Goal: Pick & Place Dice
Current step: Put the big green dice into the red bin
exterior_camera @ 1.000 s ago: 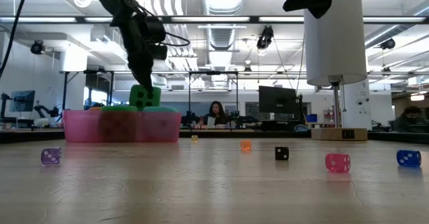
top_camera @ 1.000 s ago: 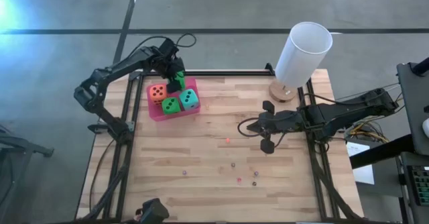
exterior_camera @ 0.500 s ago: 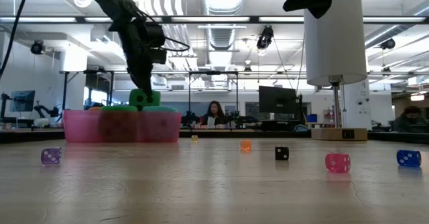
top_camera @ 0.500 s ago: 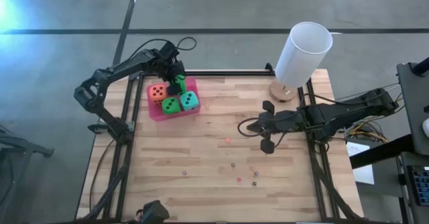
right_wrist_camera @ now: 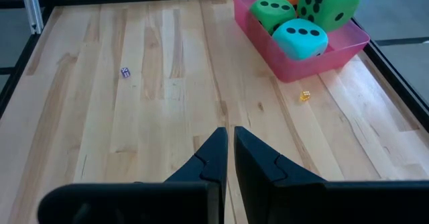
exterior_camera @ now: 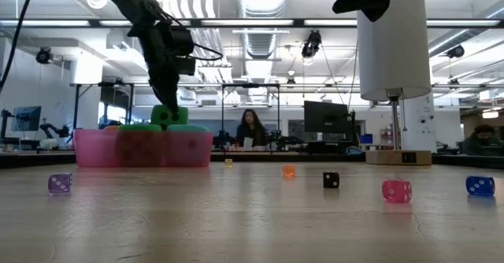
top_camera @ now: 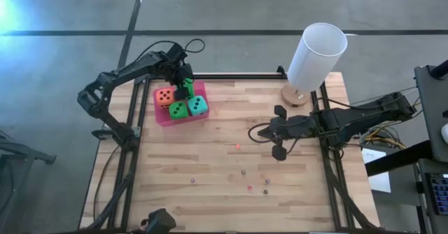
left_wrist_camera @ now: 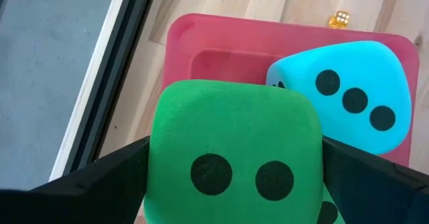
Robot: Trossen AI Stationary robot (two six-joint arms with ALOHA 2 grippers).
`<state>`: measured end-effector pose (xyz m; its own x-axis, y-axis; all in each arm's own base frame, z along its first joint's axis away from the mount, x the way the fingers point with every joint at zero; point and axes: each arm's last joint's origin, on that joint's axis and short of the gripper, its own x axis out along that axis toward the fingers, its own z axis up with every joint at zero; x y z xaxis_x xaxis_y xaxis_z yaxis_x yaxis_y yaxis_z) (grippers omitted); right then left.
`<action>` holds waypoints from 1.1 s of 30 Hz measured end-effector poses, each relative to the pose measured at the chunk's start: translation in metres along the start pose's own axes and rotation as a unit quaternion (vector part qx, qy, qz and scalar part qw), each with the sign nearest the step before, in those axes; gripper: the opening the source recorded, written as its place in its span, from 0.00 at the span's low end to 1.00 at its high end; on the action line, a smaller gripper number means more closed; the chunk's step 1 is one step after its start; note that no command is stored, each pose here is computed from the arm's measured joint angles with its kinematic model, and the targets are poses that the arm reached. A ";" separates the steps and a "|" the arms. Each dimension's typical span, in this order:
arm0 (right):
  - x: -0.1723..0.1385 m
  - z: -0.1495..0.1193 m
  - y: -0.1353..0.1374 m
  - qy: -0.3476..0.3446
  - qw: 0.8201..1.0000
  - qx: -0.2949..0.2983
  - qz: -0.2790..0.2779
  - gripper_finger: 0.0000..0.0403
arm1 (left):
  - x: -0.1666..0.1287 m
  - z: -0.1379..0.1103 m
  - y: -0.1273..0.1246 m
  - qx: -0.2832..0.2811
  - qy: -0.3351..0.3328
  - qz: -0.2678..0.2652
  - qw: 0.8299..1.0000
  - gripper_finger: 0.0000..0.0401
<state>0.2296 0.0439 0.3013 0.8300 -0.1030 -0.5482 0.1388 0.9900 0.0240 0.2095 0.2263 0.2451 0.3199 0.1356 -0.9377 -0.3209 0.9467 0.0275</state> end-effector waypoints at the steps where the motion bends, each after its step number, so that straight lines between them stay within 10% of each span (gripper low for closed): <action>1: 0.000 0.000 0.000 0.000 1.000 0.000 0.000 0.07 | 0.000 0.000 0.000 -0.001 0.001 0.001 1.000 0.98; 9: 0.000 0.000 0.000 0.000 1.000 0.000 0.000 0.07 | 0.000 -0.001 0.000 -0.002 0.002 0.001 1.000 0.82; 15: 0.000 0.000 0.000 0.000 1.000 0.000 0.000 0.07 | 0.000 -0.001 0.001 0.017 0.005 0.004 1.000 0.97; 23: 0.000 0.000 0.000 0.000 1.000 0.000 0.000 0.07 | 0.000 -0.001 0.001 -0.011 0.008 0.012 1.000 0.85; 33: 0.000 0.000 0.000 0.000 1.000 0.000 0.000 0.07 | 0.000 -0.001 0.001 -0.011 0.007 0.013 1.000 0.98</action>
<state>0.2297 0.0439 0.3013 0.8299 -0.1031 -0.5483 0.1389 0.9900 0.0240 0.2082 0.2274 0.2449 0.2985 0.1557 -0.9416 -0.3492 0.9360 0.0441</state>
